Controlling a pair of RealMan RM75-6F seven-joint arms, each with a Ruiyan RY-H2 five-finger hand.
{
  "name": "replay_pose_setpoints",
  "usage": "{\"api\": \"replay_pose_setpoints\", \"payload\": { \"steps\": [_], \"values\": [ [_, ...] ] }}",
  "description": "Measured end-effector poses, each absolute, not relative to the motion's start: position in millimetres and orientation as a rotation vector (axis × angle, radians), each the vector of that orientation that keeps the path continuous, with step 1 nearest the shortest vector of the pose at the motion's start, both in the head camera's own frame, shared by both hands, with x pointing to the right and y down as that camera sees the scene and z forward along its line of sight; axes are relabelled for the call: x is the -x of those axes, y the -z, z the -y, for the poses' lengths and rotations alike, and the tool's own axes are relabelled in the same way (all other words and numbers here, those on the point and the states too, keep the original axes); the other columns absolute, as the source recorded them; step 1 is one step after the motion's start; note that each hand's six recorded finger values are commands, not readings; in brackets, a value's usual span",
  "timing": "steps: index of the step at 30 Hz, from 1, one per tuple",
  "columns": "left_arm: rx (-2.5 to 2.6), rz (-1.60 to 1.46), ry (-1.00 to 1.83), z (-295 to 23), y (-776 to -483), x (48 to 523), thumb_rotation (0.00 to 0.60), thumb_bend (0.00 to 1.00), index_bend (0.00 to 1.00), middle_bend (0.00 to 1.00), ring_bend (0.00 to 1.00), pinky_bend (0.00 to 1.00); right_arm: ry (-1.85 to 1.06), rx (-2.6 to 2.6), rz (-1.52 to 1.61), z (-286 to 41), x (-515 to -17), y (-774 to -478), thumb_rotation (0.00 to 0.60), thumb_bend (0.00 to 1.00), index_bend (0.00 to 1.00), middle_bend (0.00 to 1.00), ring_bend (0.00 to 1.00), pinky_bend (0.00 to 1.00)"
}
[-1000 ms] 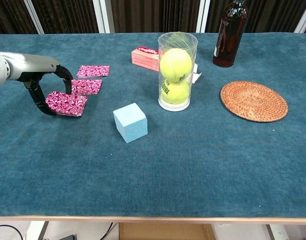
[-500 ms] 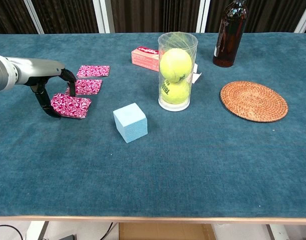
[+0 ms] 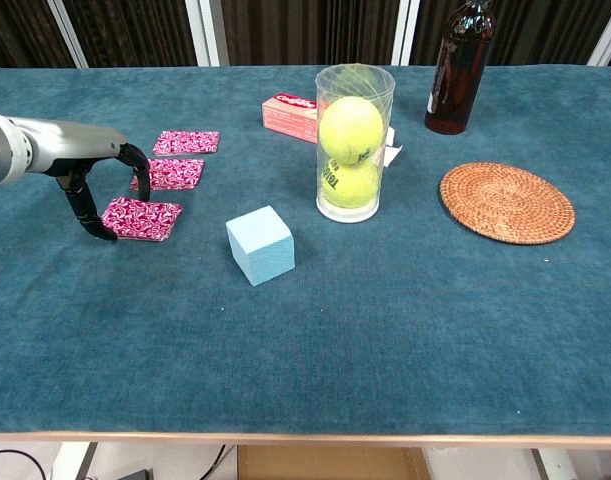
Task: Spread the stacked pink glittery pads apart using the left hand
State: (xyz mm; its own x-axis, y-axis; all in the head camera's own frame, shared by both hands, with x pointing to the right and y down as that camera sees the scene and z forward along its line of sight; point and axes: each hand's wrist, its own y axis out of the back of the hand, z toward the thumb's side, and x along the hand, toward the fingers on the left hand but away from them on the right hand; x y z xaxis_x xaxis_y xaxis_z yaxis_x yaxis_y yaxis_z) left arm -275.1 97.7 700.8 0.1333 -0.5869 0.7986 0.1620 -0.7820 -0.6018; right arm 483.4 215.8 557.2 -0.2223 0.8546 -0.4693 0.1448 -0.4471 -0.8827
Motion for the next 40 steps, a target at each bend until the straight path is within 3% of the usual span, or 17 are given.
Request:
{"api": "replay_pose_setpoints", "payload": {
  "steps": [10, 17, 23, 26, 36, 40],
  "values": [
    [1.811, -0.459, 1.659, -88.5, -685.1, 272.4, 0.6, 0.16, 0.37, 0.14, 0.0, 0.0, -1.731, 1.501, 1.202, -216.2, -484.2, -557.5, 0.6, 0.21, 0.07, 0.02, 0.11, 0.2],
    [1.736, -0.552, 1.566, -71.0, -653.6, 280.7, 0.6, 0.16, 0.26, 0.1, 0.0, 0.0, -1.733, 1.499, 1.192, -215.6, -483.1, -559.2, 0.6, 0.21, 0.07, 0.02, 0.11, 0.2],
    [1.725, -0.713, 1.492, -69.8, -618.0, 317.2, 0.6, 0.16, 0.21, 0.07, 0.0, 0.0, -1.717, 1.504, 1.161, -213.9, -478.5, -562.2, 0.6, 0.21, 0.07, 0.02, 0.1, 0.2],
    [1.737, -0.803, 1.489, -82.6, -601.0, 349.1, 0.6, 0.16, 0.19, 0.06, 0.0, 0.0, -1.692, 1.507, 1.141, -212.1, -474.8, -563.4, 0.6, 0.2, 0.07, 0.02, 0.1, 0.2],
    [1.748, -0.998, 1.472, -178.8, -544.1, 437.0, 0.6, 0.16, 0.19, 0.06, 0.0, 0.0, -1.54, 1.516, 1.103, -205.2, -457.5, -564.9, 0.6, 0.2, 0.07, 0.02, 0.1, 0.2],
    [1.707, -1.085, 1.479, -203.5, -524.9, 466.3, 0.6, 0.16, 0.19, 0.06, 0.0, 0.0, -1.475, 1.514, 1.1, -204.0, -452.4, -564.4, 0.6, 0.2, 0.07, 0.02, 0.1, 0.2]
  ]
}}
